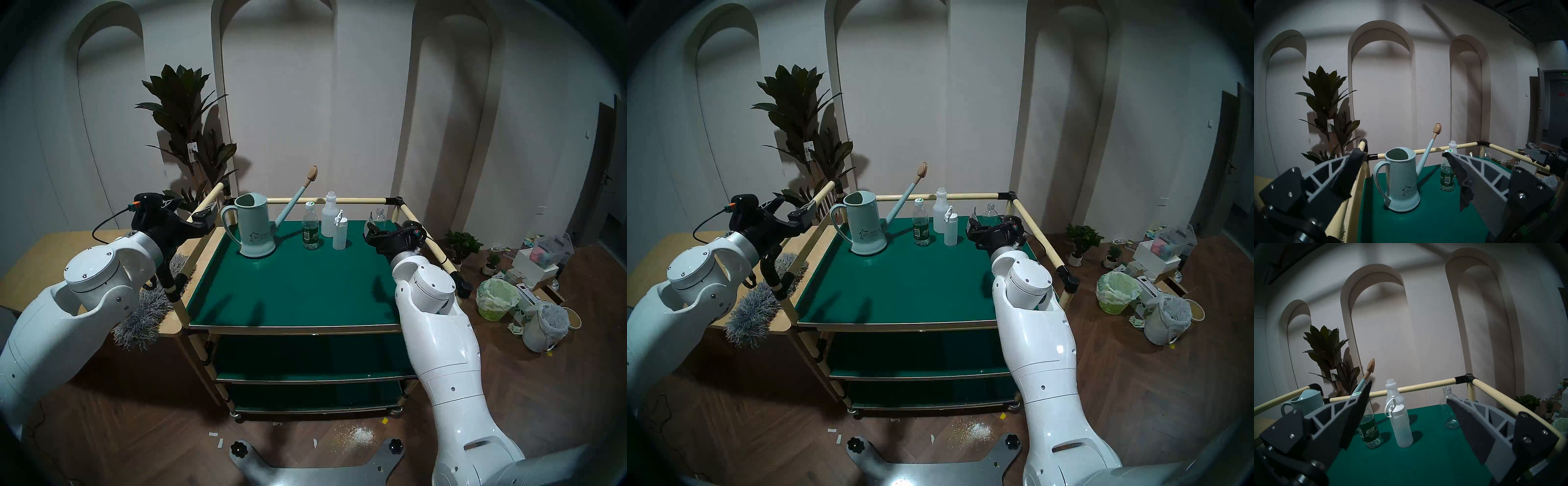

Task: Dust the shelf with the duster

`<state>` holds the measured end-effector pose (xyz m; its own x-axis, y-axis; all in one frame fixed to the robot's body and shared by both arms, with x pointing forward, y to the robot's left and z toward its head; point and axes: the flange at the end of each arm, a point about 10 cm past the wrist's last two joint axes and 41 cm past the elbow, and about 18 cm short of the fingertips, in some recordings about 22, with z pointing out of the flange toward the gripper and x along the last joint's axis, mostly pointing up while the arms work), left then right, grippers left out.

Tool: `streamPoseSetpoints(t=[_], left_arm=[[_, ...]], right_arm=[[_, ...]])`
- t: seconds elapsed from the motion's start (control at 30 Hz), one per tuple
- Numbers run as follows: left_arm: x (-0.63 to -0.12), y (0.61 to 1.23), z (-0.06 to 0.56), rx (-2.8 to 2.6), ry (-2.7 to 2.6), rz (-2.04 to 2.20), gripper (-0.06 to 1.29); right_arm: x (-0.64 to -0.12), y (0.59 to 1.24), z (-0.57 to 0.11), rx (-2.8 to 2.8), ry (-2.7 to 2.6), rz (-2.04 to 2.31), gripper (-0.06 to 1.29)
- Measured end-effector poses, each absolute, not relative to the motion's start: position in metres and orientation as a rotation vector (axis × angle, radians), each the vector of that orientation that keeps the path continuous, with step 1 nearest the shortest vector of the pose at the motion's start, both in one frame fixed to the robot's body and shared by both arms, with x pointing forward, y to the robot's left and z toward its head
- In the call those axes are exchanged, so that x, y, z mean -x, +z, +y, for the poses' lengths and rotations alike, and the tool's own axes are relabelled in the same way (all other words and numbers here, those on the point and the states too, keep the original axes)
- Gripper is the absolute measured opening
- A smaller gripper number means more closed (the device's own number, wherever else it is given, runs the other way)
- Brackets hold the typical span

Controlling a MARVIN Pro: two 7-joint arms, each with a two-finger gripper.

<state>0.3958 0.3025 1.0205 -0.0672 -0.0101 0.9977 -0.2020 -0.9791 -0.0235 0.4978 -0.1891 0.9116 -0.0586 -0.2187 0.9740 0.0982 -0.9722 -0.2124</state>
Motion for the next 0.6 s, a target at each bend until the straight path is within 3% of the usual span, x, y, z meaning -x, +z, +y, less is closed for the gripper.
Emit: streamPoseSetpoints(t=[0.6], left_arm=[[-0.420, 1.013, 0.286, -2.011, 2.202, -0.086, 1.24]], right_arm=[[-0.505, 0.901, -0.198, 2.010, -2.097, 0.175, 1.25]])
